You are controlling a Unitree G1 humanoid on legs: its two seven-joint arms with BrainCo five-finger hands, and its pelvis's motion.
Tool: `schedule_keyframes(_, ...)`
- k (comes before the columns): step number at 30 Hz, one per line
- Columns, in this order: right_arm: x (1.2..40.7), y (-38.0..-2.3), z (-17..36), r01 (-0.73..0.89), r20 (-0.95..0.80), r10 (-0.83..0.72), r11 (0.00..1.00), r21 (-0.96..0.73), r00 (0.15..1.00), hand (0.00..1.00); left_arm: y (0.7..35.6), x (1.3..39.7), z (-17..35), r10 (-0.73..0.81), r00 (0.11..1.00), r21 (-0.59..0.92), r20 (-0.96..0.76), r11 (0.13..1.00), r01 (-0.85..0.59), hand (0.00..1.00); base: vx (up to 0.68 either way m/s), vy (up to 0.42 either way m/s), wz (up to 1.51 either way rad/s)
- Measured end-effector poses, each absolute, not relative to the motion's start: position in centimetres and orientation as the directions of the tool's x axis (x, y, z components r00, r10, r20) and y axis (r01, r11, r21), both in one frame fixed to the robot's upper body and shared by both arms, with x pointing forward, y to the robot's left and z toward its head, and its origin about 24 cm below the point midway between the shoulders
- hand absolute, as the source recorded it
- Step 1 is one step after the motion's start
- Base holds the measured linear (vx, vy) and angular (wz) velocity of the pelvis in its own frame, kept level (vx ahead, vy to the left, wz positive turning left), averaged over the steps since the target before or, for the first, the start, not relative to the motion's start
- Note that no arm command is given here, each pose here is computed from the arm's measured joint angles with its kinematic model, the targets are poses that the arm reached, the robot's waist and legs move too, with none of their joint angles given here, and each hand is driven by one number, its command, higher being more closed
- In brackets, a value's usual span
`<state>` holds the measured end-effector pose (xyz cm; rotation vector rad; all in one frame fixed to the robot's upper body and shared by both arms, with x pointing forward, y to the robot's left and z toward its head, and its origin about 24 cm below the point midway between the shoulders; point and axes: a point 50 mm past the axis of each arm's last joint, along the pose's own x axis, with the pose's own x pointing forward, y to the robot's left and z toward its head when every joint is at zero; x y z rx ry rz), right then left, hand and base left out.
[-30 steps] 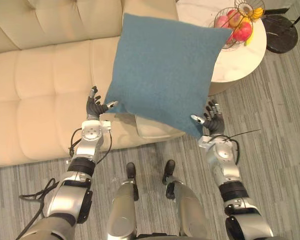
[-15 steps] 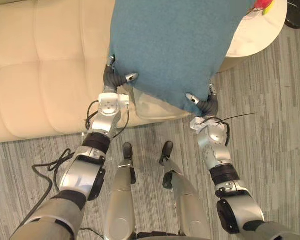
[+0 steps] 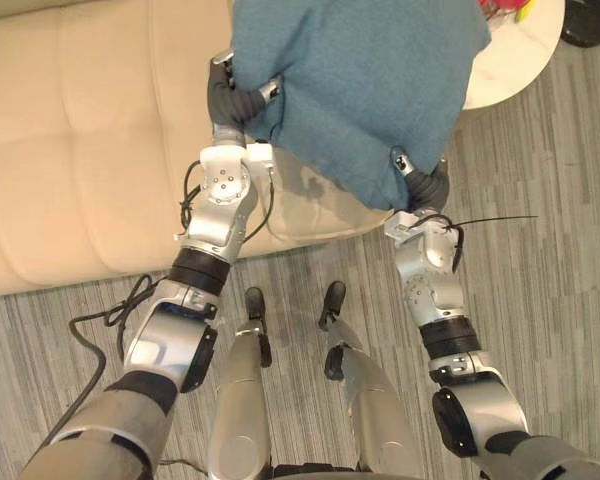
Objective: Pick up cushions and gather them together orderly.
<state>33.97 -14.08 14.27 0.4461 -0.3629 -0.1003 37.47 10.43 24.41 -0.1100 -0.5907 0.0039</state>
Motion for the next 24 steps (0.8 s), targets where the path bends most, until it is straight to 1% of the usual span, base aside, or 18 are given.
schedule_keyframes(5,31.7,-14.6,10.9,0.060,0.247,-0.184,0.898,0.437,0.951,1.00,9.3,35.8,20.4,0.015,0.868,-0.145,0.497,0.987,0.066,1.00,0.08,-0.014,0.09)
schedule_keyframes(11,29.5,-15.0,7.9,0.093,0.168,-0.180,0.900,0.425,0.969,1.00,9.9,33.1,15.2,0.028,0.918,-0.194,0.396,0.980,0.054,1.00,0.09,-0.007,0.15)
schedule_keyframes(16,27.9,-14.7,5.5,0.073,0.104,-0.125,0.912,0.403,0.987,1.00,11.1,30.6,11.2,0.046,0.955,-0.223,0.295,0.975,0.022,1.00,0.11,0.026,0.11)
schedule_keyframes(21,24.6,-14.8,3.6,0.066,0.063,-0.091,0.942,0.329,0.994,1.00,12.0,26.2,7.1,0.055,0.984,-0.294,0.169,0.956,-0.003,1.00,0.08,0.033,0.18)
schedule_keyframes(24,23.7,-14.6,3.1,0.046,0.051,-0.063,0.957,0.286,0.997,1.00,12.6,24.1,5.7,0.073,0.990,-0.312,0.118,0.950,-0.033,1.00,0.01,0.037,0.09)
